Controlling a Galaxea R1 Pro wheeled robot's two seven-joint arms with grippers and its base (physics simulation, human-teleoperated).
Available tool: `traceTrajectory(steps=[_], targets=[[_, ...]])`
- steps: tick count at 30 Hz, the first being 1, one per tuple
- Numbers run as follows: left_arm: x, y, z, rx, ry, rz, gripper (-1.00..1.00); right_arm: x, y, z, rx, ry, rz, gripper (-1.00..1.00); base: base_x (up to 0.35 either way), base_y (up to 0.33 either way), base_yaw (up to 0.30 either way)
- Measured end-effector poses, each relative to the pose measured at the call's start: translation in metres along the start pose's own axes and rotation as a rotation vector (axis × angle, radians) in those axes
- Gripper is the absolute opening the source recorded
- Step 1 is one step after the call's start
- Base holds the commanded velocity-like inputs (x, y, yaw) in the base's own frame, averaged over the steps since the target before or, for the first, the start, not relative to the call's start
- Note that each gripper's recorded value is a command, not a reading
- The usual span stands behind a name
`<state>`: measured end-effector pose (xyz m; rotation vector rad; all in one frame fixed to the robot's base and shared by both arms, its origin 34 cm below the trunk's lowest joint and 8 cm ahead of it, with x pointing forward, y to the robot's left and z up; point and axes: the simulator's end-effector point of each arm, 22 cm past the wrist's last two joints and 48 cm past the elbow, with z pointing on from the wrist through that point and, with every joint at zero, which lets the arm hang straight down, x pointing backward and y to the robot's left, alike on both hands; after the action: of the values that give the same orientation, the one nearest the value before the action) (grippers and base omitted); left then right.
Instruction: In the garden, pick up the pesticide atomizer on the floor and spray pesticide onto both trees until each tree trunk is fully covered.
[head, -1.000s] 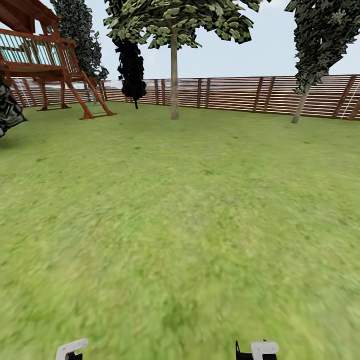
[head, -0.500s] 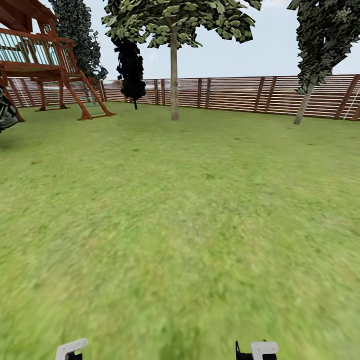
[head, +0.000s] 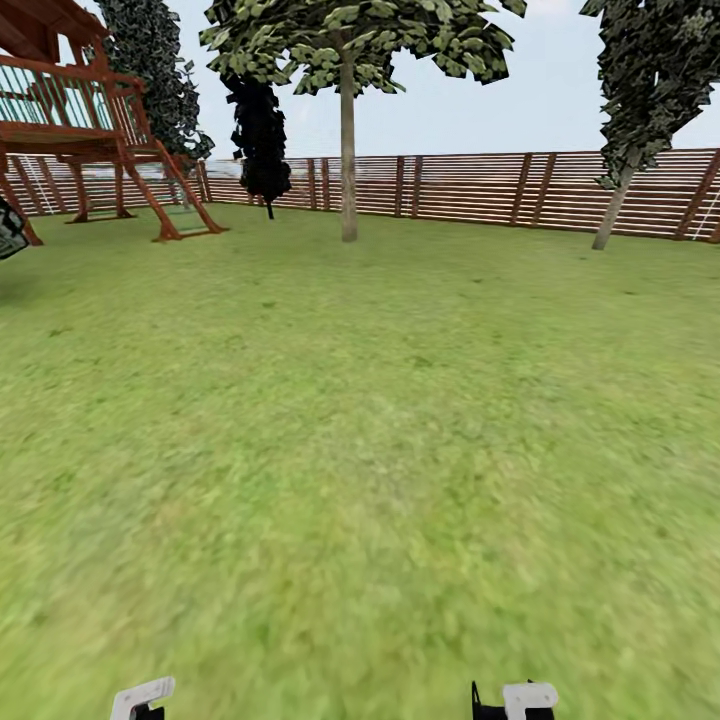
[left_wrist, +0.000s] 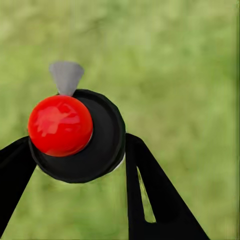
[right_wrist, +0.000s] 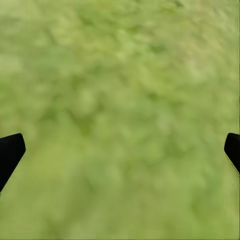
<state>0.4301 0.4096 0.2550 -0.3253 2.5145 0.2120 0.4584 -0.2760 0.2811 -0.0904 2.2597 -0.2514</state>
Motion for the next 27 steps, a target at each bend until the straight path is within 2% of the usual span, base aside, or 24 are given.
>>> traceTrajectory(steps=[27], targets=[[0.0001,0.0001,0.0,0.0,0.0,0.0,-1.0,-0.0001,0.001,-0.0001,0.0,0.0,0.002,1.0,0.339,0.0,0.0]])
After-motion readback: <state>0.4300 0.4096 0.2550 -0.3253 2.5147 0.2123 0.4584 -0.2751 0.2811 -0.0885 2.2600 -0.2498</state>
